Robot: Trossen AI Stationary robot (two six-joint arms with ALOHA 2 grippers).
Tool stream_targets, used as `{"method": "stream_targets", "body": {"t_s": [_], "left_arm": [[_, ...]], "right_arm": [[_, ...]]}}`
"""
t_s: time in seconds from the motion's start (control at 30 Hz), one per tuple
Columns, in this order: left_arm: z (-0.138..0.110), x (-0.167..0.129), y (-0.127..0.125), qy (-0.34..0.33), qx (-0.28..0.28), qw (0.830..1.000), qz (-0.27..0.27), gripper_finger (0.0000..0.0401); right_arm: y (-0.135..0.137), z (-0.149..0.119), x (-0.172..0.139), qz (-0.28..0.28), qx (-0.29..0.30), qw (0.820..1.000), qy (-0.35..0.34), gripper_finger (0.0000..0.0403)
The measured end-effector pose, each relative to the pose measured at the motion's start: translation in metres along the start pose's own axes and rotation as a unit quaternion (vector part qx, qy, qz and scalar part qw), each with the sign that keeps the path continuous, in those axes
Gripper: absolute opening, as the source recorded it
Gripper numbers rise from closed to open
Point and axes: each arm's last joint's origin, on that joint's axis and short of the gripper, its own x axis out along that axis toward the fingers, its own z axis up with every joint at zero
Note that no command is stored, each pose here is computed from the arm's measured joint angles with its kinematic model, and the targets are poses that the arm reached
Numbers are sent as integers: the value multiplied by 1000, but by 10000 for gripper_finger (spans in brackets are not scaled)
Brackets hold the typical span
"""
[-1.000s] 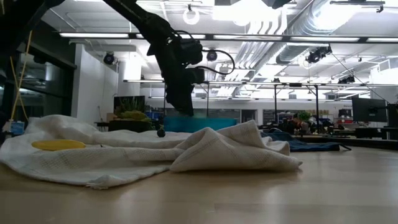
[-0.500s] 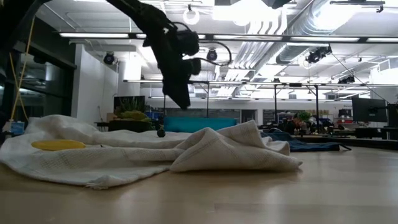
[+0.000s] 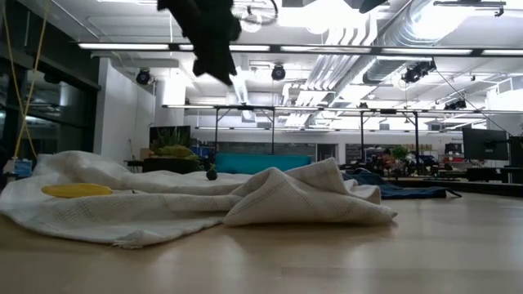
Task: Pick and placing Produce into tupperware
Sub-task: Put the yellow corn into the blue bin
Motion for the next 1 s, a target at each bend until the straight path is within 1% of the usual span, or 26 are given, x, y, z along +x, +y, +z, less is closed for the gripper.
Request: {"method": "stream_targets", "body": {"t_s": [0.17,0.3,0.7,0.83,1.0], "left_arm": [[-3,-37,-13,-44,-17,999,-12,179],[-11,-60,-30,-54,-4,998,-26,177],[-45,-105,-82,-20,26,998,-45,177],[-58,-112,-99,8,36,998,-58,177],[-73,-115,-119,60,43,995,-73,179]], "right_arm": [[0,0,0,0,-4,1000,0,213],[0,-1,0,-2,-6,1000,3,213],[11,-8,-6,21,-33,999,6,213],[13,-10,-7,21,-37,999,3,213],[13,-10,-7,18,-38,999,0,213]]}}
